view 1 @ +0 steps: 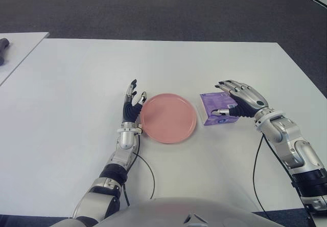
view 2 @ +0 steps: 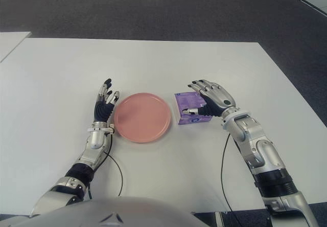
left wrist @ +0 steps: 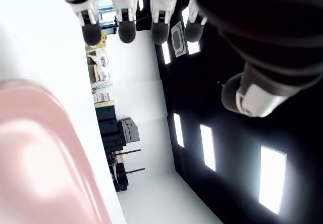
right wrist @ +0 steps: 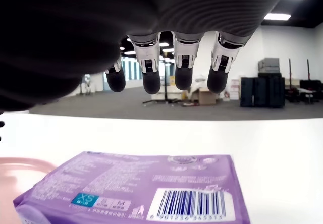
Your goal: Put the tissue paper into the plate.
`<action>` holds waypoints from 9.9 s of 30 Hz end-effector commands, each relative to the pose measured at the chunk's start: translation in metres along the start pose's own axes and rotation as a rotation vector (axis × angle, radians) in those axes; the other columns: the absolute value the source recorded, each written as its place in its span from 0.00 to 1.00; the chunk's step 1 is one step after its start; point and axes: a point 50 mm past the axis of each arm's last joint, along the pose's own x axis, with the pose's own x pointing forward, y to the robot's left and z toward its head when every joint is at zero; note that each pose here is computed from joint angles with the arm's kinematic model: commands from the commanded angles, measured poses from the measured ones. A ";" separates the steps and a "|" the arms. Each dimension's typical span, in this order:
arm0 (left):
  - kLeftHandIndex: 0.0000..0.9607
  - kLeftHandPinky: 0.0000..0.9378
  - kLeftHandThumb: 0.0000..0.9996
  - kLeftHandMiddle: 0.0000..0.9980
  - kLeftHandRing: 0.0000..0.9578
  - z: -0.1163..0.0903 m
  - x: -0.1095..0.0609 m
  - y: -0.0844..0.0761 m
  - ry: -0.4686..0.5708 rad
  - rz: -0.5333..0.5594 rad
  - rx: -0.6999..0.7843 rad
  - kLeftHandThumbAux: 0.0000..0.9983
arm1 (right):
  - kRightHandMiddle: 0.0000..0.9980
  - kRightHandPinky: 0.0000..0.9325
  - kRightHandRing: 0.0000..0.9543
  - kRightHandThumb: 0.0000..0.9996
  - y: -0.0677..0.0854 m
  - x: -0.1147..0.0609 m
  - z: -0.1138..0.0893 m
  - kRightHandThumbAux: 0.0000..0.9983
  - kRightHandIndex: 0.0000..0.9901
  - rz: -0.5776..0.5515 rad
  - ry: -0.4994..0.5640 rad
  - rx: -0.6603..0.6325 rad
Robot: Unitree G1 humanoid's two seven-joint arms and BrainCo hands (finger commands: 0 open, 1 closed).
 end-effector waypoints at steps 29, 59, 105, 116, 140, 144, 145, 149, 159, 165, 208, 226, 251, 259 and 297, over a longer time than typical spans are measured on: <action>0.00 0.00 0.01 0.00 0.00 -0.032 -0.039 0.003 0.164 -0.017 0.039 0.49 | 0.00 0.00 0.00 0.27 0.019 0.011 -0.002 0.23 0.00 0.065 -0.062 -0.071; 0.00 0.00 0.00 0.00 0.00 -0.031 -0.039 0.003 0.158 -0.017 0.040 0.49 | 0.00 0.00 0.00 0.27 0.121 0.013 -0.009 0.19 0.00 0.275 -0.150 -0.180; 0.00 0.00 0.02 0.00 0.00 -0.032 -0.039 0.005 0.166 -0.027 0.028 0.48 | 0.00 0.03 0.00 0.33 0.146 0.009 0.010 0.40 0.00 0.169 -0.279 -0.225; 0.00 0.00 0.02 0.00 0.00 -0.030 -0.038 0.003 0.160 -0.024 0.027 0.47 | 0.52 0.78 0.71 0.81 0.136 0.018 0.016 0.64 0.37 0.001 -0.156 -0.085; 0.00 0.00 0.03 0.00 0.00 -0.030 -0.038 0.001 0.162 -0.023 0.023 0.49 | 0.55 0.90 0.87 0.85 0.131 0.015 0.031 0.68 0.40 -0.074 -0.159 0.040; 0.00 0.00 0.03 0.00 0.00 -0.030 -0.037 0.001 0.163 -0.016 0.020 0.49 | 0.55 0.90 0.87 0.85 0.131 0.014 0.034 0.68 0.40 -0.090 -0.163 0.065; 0.00 0.00 0.03 0.00 0.00 -0.030 -0.037 0.001 0.164 -0.015 0.020 0.49 | 0.55 0.90 0.88 0.85 0.131 0.014 0.034 0.68 0.40 -0.092 -0.164 0.068; 0.00 0.00 0.03 0.00 0.00 -0.031 -0.037 0.001 0.166 -0.013 0.021 0.49 | 0.55 0.89 0.88 0.85 0.131 0.014 0.035 0.68 0.40 -0.101 -0.167 0.079; 0.00 0.00 0.03 0.00 0.00 -0.031 -0.036 0.001 0.164 -0.015 0.018 0.49 | 0.55 0.91 0.88 0.86 0.130 0.016 0.037 0.68 0.40 -0.123 -0.164 0.092; 0.00 0.00 0.03 0.00 0.00 -0.031 -0.036 0.001 0.167 -0.012 0.019 0.49 | 0.55 0.90 0.88 0.85 0.121 0.018 0.038 0.68 0.40 -0.188 -0.150 0.131; 0.00 0.00 0.03 0.00 0.00 -0.031 -0.029 0.002 0.165 -0.014 0.020 0.47 | 0.53 0.86 0.88 0.85 -0.029 0.067 0.072 0.68 0.40 -0.715 -0.242 0.229; 0.00 0.00 0.02 0.00 0.00 -0.030 -0.030 0.001 0.144 -0.007 0.023 0.46 | 0.54 0.90 0.89 0.86 -0.021 0.079 0.106 0.68 0.41 -0.575 -0.376 0.265; 0.00 0.00 0.00 0.00 0.00 -0.029 -0.031 -0.002 0.154 0.011 -0.006 0.46 | 0.54 0.86 0.85 0.85 0.040 0.089 0.137 0.68 0.40 -0.353 -0.547 0.187; 0.00 0.00 0.00 0.00 0.00 -0.029 -0.030 -0.001 0.155 0.008 -0.008 0.46 | 0.54 0.88 0.86 0.85 0.045 0.089 0.139 0.68 0.40 -0.331 -0.553 0.181; 0.00 0.00 0.00 0.00 0.00 -0.029 -0.031 0.000 0.151 0.042 -0.008 0.49 | 0.55 0.61 0.68 0.84 0.055 0.084 0.134 0.68 0.39 -0.110 -0.561 0.223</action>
